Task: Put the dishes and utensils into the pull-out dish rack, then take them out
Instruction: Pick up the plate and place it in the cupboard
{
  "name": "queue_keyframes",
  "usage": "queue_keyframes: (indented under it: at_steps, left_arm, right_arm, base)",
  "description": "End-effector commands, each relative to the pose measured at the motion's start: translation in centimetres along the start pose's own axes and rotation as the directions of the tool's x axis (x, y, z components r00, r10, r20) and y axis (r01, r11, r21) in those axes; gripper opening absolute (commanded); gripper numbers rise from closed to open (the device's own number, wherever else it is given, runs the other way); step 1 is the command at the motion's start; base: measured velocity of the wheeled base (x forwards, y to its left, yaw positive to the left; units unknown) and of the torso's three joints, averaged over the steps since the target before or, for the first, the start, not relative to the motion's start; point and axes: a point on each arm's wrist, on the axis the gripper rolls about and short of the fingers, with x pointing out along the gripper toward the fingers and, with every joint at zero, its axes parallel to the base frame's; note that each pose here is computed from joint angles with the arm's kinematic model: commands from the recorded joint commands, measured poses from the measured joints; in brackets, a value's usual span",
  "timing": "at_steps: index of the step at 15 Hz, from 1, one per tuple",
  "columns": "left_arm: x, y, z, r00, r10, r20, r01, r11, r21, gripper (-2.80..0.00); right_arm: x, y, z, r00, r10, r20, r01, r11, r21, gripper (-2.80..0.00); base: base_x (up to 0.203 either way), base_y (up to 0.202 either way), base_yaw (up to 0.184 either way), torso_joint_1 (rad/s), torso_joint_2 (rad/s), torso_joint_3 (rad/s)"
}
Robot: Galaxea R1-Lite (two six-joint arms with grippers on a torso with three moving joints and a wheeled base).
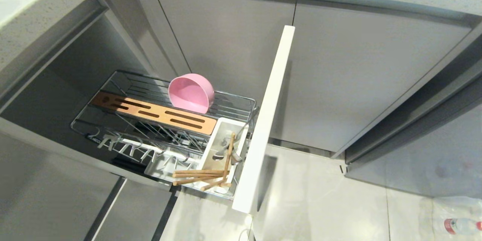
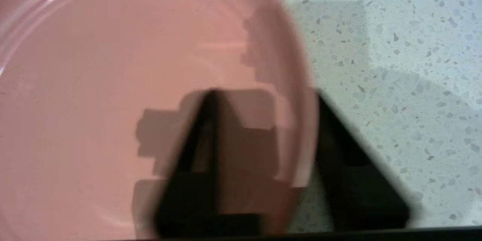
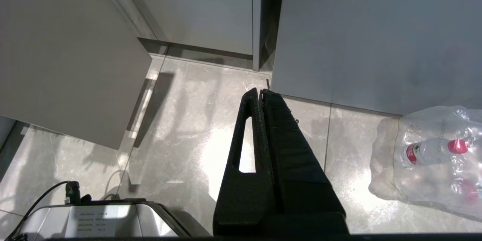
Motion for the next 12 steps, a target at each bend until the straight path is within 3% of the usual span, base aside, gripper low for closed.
queue_keyframes:
  at_steps: [1, 7, 11, 12]
  left_arm:
    - [-0.2, 0.1, 0.0, 1.000, 0.002, 0.000, -0.002, 1.000, -0.001, -2.80]
    - [-1.2, 0.3, 0.1, 1.000, -0.005, 0.018, 0.005, 1.000, -0.005, -2.80]
    - [-5.0, 0.6, 1.1, 0.991, -0.063, 0.121, 0.065, 0.998, -0.007, -2.80]
    - [-6.5, 0.8, 1.4, 0.983, -0.091, 0.159, 0.089, 0.996, 0.019, -2.80]
  right_arm:
    - [0.0, 0.0, 0.0, 1.000, 0.000, -0.002, 0.000, 1.000, 0.000, -2.80]
    - [0.0, 0.0, 0.0, 1.000, 0.000, -0.002, 0.000, 1.000, 0.000, -2.80]
    - [0.0, 0.0, -0.1, 1.000, 0.000, -0.003, 0.000, 1.000, 0.000, -2.80]
    - [0.0, 0.0, 0.0, 1.000, 0.000, -0.002, 0.000, 1.000, 0.000, -2.80]
  base:
    - [0.000, 0.000, 0.000, 0.000, 0.00, 0.000]
    - [0.000, 0.000, 0.000, 0.000, 0.00, 0.000]
    - [0.000, 0.000, 0.000, 0.000, 0.00, 0.000]
    - [0.000, 0.000, 0.000, 0.000, 0.00, 0.000]
